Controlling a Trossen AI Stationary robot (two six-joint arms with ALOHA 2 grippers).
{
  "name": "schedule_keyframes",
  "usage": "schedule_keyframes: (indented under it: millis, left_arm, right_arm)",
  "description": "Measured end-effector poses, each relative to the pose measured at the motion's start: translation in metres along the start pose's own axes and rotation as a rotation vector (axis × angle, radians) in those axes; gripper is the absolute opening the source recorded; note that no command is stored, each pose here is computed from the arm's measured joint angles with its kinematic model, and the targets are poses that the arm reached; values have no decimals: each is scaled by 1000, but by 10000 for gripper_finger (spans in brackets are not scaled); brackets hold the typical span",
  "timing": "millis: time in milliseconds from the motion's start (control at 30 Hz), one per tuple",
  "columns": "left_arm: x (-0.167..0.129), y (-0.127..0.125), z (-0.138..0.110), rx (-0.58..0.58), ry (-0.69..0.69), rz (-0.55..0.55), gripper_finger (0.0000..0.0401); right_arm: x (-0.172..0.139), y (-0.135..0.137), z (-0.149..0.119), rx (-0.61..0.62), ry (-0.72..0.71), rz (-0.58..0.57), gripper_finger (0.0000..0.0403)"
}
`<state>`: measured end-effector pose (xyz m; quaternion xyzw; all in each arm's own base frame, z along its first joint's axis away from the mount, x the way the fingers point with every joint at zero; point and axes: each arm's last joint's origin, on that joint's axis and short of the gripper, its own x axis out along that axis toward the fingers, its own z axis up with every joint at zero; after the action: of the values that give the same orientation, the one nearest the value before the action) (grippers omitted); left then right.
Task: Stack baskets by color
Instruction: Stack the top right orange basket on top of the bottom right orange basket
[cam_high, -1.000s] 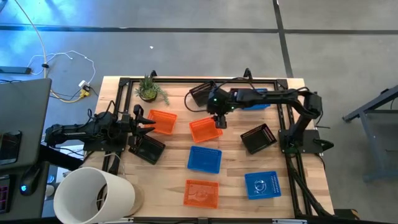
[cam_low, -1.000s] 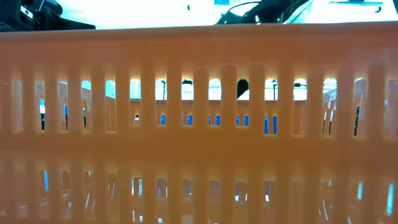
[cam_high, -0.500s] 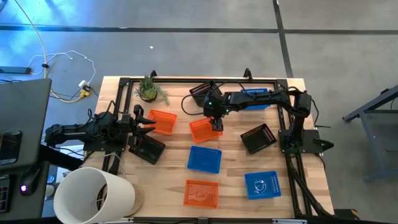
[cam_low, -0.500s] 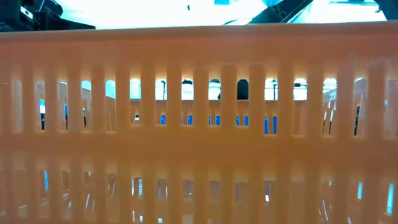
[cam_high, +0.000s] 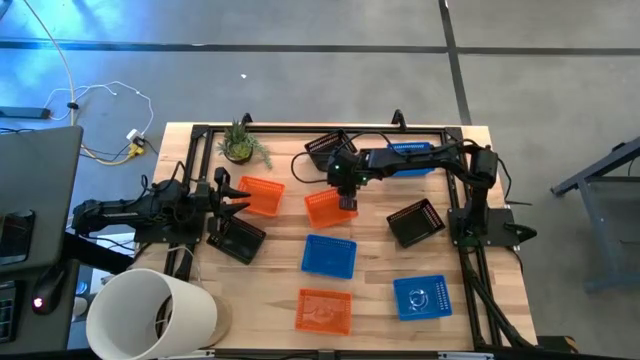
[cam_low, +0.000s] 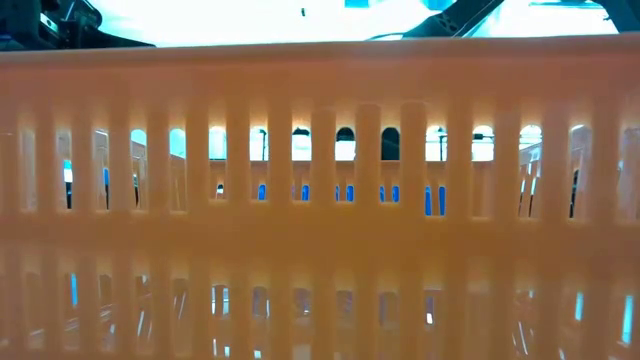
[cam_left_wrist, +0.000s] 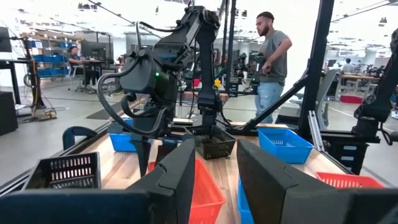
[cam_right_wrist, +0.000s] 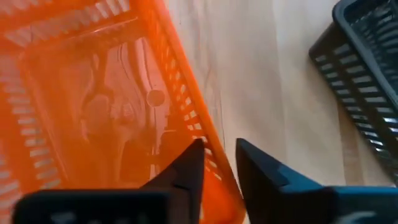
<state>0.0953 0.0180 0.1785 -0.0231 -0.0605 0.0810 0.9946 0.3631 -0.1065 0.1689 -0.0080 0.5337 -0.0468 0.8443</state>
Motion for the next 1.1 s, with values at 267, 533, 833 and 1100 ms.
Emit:
schedule_keyframes:
  millis: [267, 533, 833, 1100]
  left_arm:
    - [0, 0, 0, 0, 0, 0, 107]
    - [0, 0, 0, 0, 0, 0, 107]
    - [0, 0, -3, -16, 31, 3, 107]
    - [0, 0, -4, -17, 46, 4, 107]
  right_arm:
    - [0, -5, -2, 23, 6, -6, 9]
    - [-5, -10, -2, 67, -1, -13, 3]
    - [-42, -10, 2, 119, -67, -28, 1]
    - [-93, 1, 3, 219, -158, -22, 0]
